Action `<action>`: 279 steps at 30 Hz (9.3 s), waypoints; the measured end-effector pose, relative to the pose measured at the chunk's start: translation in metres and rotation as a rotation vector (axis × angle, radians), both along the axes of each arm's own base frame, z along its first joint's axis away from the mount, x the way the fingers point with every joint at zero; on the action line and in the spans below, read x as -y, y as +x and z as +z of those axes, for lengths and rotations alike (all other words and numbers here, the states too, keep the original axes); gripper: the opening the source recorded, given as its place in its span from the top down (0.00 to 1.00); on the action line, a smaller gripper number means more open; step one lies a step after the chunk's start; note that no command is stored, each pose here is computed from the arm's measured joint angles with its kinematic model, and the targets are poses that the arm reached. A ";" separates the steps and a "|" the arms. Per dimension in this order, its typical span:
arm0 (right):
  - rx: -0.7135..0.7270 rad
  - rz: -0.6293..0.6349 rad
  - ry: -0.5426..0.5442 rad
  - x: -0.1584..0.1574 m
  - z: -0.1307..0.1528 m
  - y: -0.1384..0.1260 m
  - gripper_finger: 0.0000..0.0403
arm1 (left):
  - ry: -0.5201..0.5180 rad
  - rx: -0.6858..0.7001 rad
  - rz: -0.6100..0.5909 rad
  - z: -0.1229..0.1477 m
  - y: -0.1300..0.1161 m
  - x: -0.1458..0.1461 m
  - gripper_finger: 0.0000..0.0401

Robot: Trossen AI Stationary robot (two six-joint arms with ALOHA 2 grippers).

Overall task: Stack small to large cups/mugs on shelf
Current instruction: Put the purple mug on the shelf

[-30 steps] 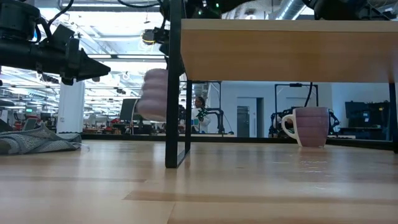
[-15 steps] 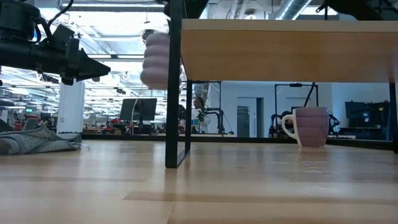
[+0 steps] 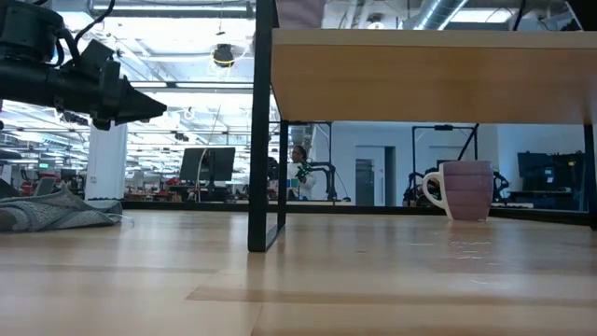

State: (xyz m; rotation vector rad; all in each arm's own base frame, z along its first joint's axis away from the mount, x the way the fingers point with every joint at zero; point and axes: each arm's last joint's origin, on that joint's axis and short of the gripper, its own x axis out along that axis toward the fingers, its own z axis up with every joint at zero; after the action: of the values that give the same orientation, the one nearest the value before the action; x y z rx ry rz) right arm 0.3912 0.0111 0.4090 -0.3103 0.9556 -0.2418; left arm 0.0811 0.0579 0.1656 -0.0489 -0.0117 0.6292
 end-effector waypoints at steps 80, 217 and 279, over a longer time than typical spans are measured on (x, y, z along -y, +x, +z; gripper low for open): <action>0.127 -0.979 0.619 -0.115 -0.025 -0.114 0.98 | -0.049 0.035 -0.003 0.000 0.000 0.000 0.70; -0.261 0.010 -0.078 -0.121 -0.059 -0.180 0.86 | 0.048 -0.011 0.105 0.002 -0.002 -0.002 0.70; -0.092 -0.263 0.485 -0.176 -0.049 -0.121 0.67 | 0.054 -0.019 0.100 0.002 -0.002 -0.002 0.70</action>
State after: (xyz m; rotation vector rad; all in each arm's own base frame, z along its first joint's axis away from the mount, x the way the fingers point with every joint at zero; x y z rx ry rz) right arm 0.2702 0.1870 0.3595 0.2534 1.1122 -0.2278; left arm 0.0793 0.0602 0.1673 0.0102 -0.0125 0.7288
